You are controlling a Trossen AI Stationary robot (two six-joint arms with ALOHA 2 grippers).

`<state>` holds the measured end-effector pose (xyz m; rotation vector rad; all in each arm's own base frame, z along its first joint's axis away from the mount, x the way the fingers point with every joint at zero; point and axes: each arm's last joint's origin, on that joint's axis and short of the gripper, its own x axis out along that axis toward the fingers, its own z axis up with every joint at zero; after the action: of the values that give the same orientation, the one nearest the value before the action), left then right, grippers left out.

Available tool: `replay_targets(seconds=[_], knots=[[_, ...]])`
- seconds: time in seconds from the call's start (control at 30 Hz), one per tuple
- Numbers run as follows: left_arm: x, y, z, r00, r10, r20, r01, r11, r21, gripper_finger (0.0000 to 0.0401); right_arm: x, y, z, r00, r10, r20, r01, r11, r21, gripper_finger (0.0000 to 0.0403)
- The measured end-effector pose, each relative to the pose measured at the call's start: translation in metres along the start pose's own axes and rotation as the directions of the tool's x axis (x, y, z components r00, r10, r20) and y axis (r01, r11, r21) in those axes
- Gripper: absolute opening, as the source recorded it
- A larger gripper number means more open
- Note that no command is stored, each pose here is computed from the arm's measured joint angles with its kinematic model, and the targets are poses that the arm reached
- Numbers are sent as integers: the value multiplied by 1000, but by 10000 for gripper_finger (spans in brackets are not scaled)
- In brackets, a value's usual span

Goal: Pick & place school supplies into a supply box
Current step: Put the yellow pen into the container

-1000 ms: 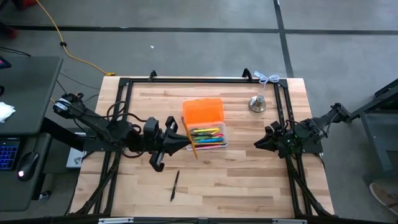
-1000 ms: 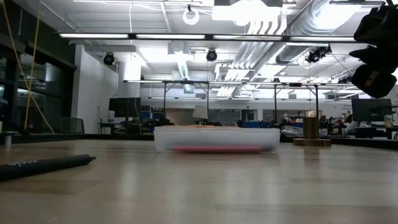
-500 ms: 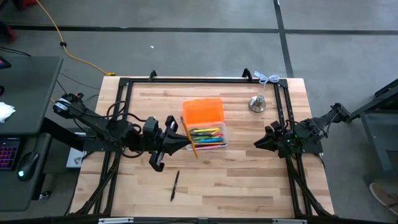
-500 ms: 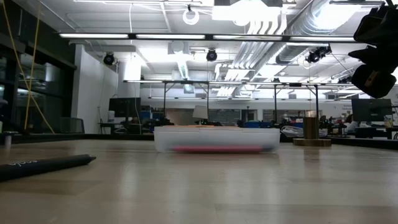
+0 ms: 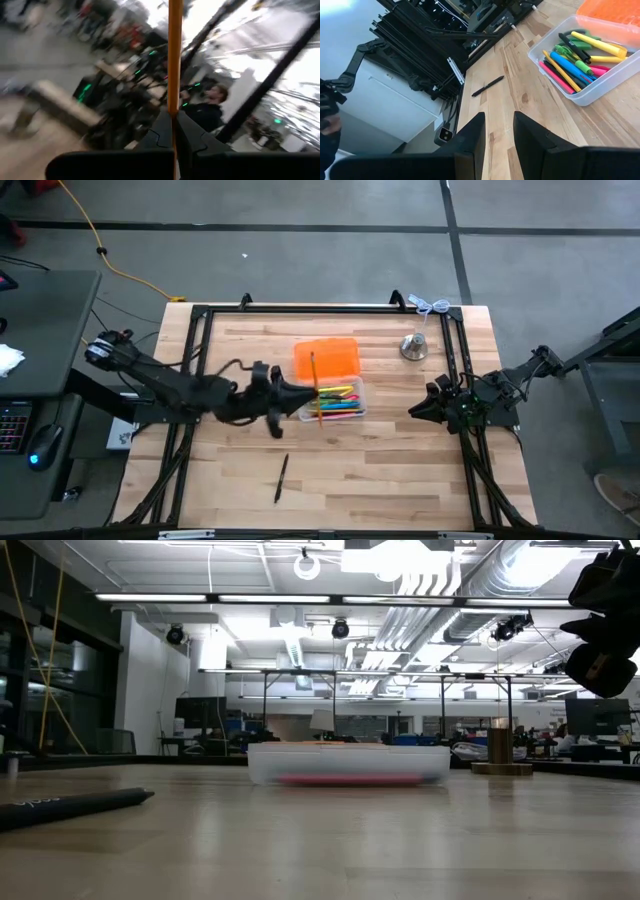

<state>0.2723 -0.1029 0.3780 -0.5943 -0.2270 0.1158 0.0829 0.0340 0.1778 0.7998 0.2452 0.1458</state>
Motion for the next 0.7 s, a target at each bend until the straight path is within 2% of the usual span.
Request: replay_targets(seconds=[0.13, 0.33, 0.7], knots=[[11, 21, -6, 992, 111, -60, -115, 991, -69, 28, 0, 0, 0, 1000, 0, 0, 0, 1000, 0, 78], [28, 55, -19, 957, 235, -173, -249, 966, -69, 28, 0, 0, 0, 1000, 1, 1, -1, 1000, 0, 78], [56, 106, -35, 903, 291, -316, -325, 944, -58, 28, 0, 1, 1, 1000, 9, 8, -9, 1000, 3, 78]])
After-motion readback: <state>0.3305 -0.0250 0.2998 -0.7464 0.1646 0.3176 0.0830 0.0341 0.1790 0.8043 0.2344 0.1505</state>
